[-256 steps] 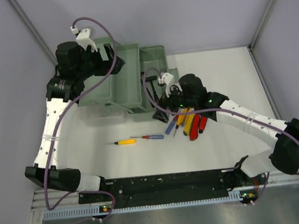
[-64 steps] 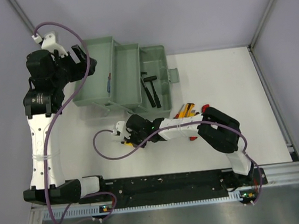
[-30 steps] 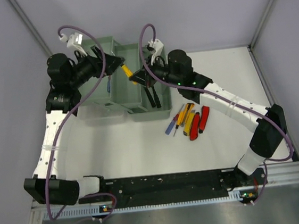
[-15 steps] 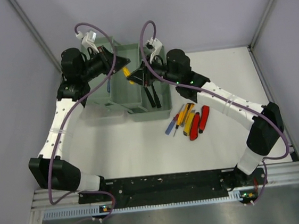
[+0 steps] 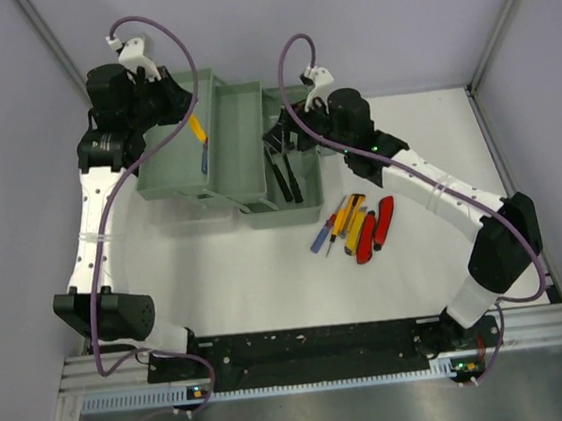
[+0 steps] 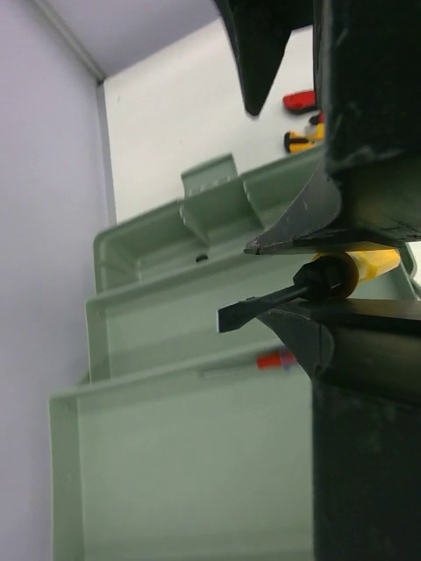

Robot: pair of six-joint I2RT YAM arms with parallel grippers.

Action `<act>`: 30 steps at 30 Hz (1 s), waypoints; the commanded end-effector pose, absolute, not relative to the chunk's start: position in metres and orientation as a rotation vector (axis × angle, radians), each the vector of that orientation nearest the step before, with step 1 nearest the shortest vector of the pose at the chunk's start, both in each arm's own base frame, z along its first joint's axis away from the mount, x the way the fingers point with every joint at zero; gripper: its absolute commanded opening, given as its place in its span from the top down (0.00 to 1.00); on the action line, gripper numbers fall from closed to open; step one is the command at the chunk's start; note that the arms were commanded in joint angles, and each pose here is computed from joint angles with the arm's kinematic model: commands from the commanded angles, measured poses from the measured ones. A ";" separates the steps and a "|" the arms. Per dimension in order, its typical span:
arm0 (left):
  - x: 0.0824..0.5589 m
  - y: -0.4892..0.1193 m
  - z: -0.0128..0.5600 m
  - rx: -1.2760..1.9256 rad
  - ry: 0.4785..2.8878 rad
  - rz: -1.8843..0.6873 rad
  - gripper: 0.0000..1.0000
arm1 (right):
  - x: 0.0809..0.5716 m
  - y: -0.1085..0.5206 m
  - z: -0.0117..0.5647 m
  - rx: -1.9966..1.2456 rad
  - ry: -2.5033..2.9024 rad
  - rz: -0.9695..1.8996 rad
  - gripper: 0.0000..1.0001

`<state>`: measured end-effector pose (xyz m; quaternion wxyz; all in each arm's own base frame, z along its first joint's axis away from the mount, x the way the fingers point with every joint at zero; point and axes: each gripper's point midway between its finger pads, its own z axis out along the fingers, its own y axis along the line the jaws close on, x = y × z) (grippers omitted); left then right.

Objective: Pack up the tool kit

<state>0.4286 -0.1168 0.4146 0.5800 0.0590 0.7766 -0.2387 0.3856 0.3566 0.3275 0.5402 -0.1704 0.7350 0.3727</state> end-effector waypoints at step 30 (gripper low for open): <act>0.491 -0.007 0.287 -0.095 2.223 0.071 0.36 | 0.384 0.206 0.195 0.172 2.254 0.463 0.35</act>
